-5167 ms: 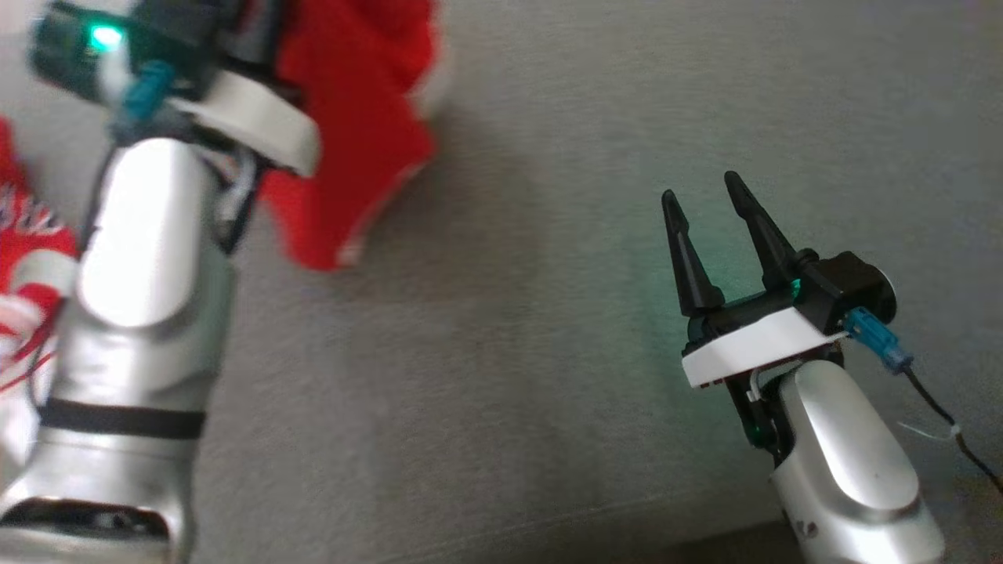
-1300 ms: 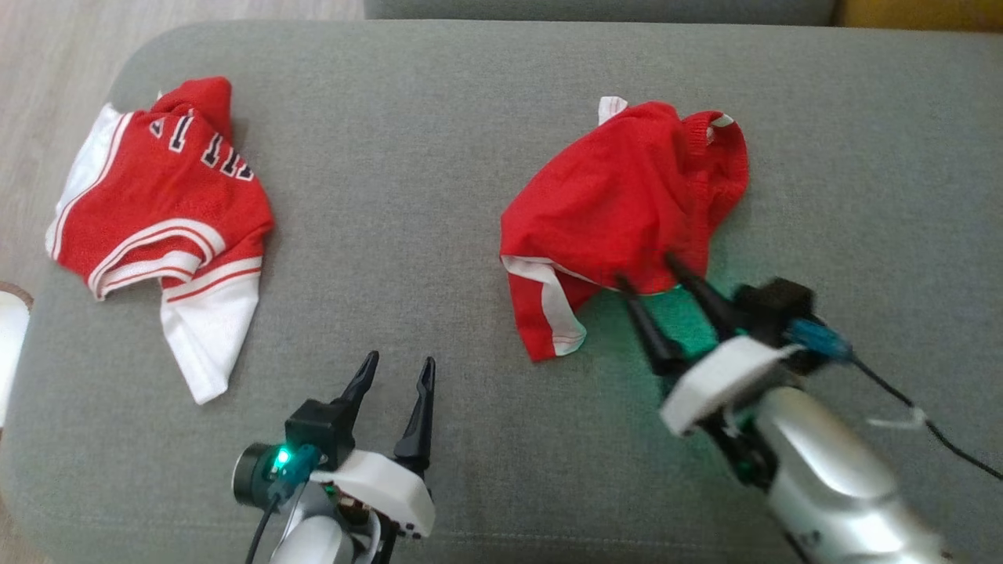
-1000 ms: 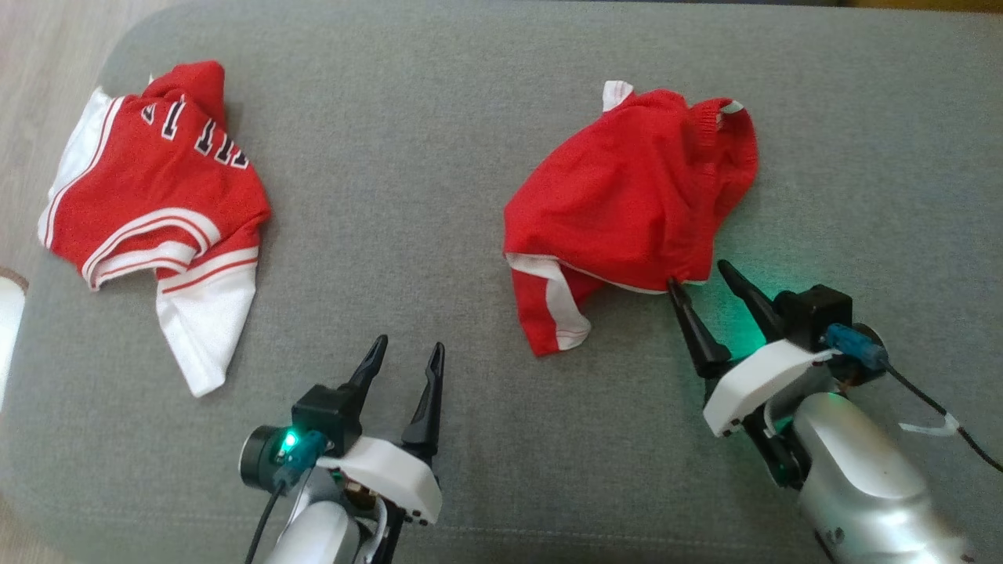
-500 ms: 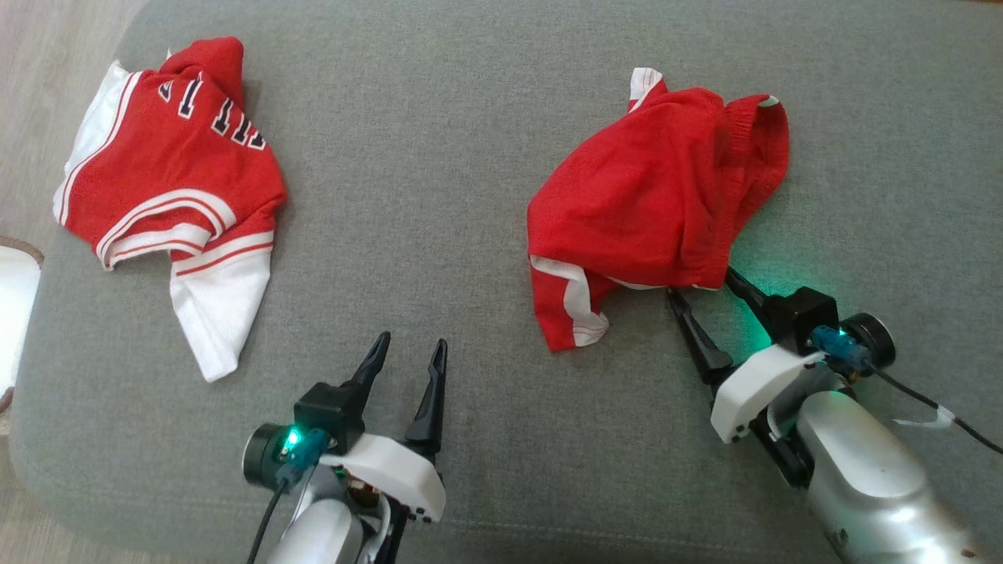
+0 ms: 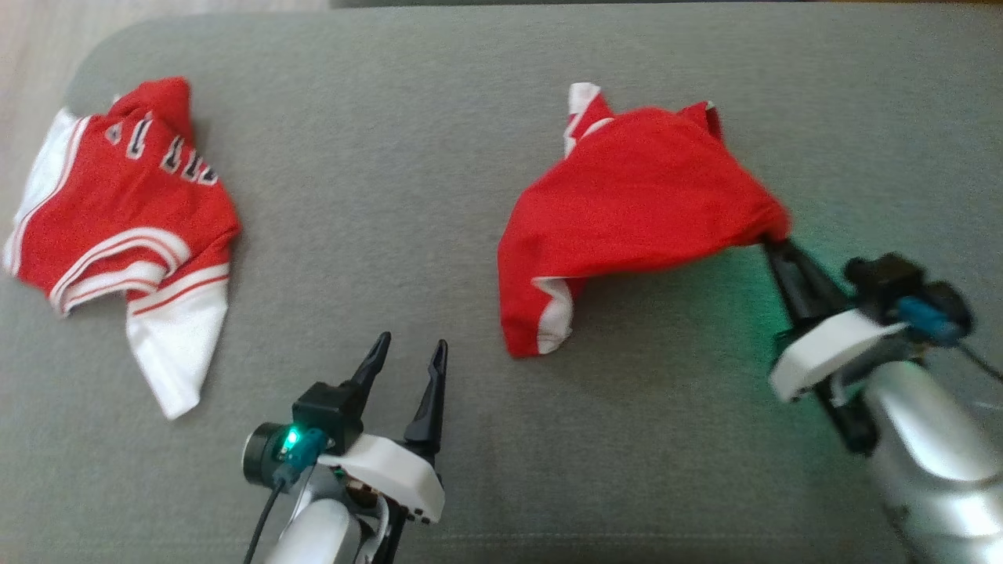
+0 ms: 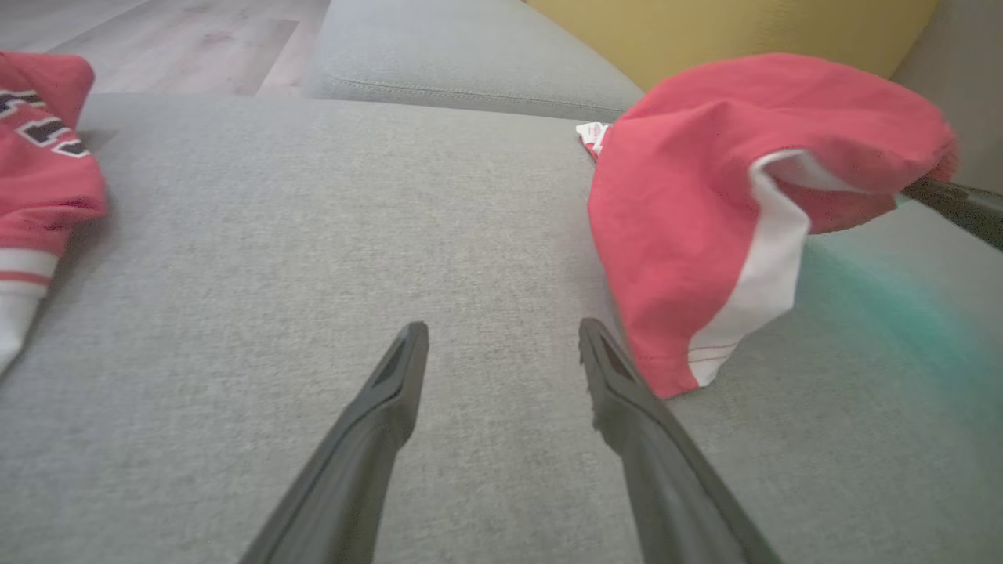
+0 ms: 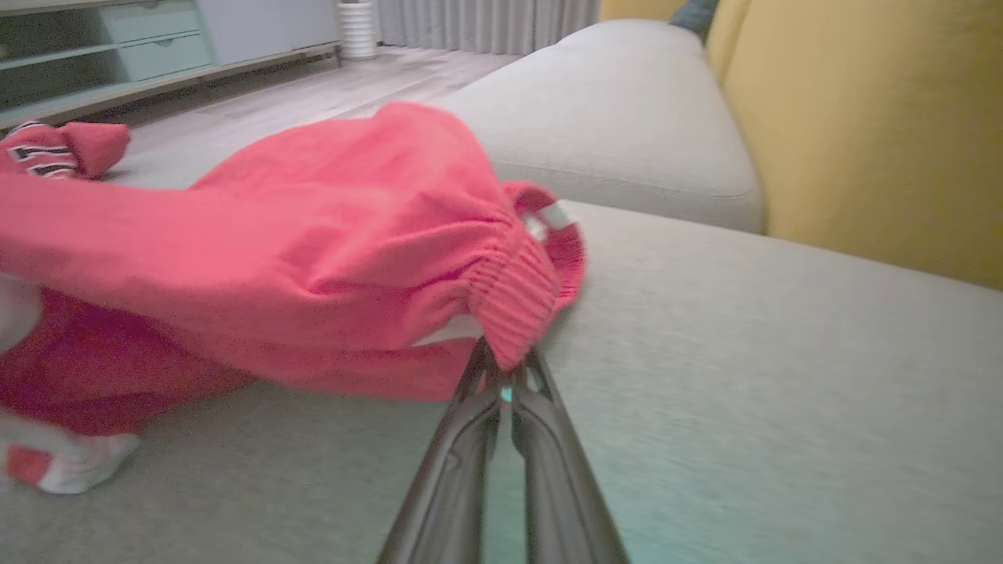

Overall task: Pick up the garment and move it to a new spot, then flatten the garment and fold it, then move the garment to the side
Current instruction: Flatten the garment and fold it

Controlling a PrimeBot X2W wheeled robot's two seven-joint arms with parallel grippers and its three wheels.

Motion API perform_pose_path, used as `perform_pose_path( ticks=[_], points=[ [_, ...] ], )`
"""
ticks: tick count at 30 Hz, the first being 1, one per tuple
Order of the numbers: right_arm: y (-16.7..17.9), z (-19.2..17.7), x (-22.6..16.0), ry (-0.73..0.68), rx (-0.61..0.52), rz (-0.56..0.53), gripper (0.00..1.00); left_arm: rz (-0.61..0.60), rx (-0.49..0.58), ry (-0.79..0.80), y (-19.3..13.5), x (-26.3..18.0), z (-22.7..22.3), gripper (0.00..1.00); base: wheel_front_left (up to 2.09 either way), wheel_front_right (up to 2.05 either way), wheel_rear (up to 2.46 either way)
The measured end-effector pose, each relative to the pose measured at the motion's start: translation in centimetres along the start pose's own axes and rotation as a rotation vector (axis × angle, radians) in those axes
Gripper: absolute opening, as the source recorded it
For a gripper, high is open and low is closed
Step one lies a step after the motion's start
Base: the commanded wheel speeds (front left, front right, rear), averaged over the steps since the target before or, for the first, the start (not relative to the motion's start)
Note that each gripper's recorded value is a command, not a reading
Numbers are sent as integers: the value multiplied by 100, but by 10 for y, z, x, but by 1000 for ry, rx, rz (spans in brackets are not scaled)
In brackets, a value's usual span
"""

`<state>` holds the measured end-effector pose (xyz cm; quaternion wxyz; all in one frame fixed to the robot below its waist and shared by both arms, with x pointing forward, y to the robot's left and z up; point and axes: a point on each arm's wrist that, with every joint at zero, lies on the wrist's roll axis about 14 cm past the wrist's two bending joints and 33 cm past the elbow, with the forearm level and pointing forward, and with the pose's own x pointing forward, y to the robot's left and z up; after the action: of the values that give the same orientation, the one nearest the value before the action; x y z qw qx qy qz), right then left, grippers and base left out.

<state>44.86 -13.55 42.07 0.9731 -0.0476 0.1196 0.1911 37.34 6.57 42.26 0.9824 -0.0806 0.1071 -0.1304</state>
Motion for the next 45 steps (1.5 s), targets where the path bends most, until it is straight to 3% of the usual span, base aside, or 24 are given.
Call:
perform_pose_path(
  ticks=[7,12,20,21,22,35,36,37,38,45],
  points=[
    [-65,-3,-45,9,-18,-176,0,-173,-5,16,-47,5,-4,100,0,0,0],
    [-83,-16,-65,41,-8,-243,0,-320,-39,98,-82,2,-27,100,0,0,0],
    [-94,-37,-75,100,-1,-288,0,-358,-29,154,-93,18,-43,100,0,0,0],
    [-98,-41,-77,112,4,-305,81,-359,-33,154,-94,19,-42,100,0,0,0],
    [-103,-43,-80,120,7,-322,100,-361,-33,153,-95,21,-42,100,0,0,0],
    [-124,-43,-92,109,19,-413,100,-468,-78,159,-118,32,-42,100,0,0,0],
    [-125,-42,-93,106,23,-419,100,-478,-80,158,-120,33,-41,92,0,0,0],
    [-126,-42,-94,103,24,-423,100,-485,-83,155,-121,33,-40,23,0,0,0],
    [-126,-42,-94,103,24,-423,100,-485,-83,155,-121,33,-40,0,0,0,0],
    [-124,-41,-92,92,37,-430,100,-454,-108,-6,-115,49,9,0,0,0,0]
  ],
)
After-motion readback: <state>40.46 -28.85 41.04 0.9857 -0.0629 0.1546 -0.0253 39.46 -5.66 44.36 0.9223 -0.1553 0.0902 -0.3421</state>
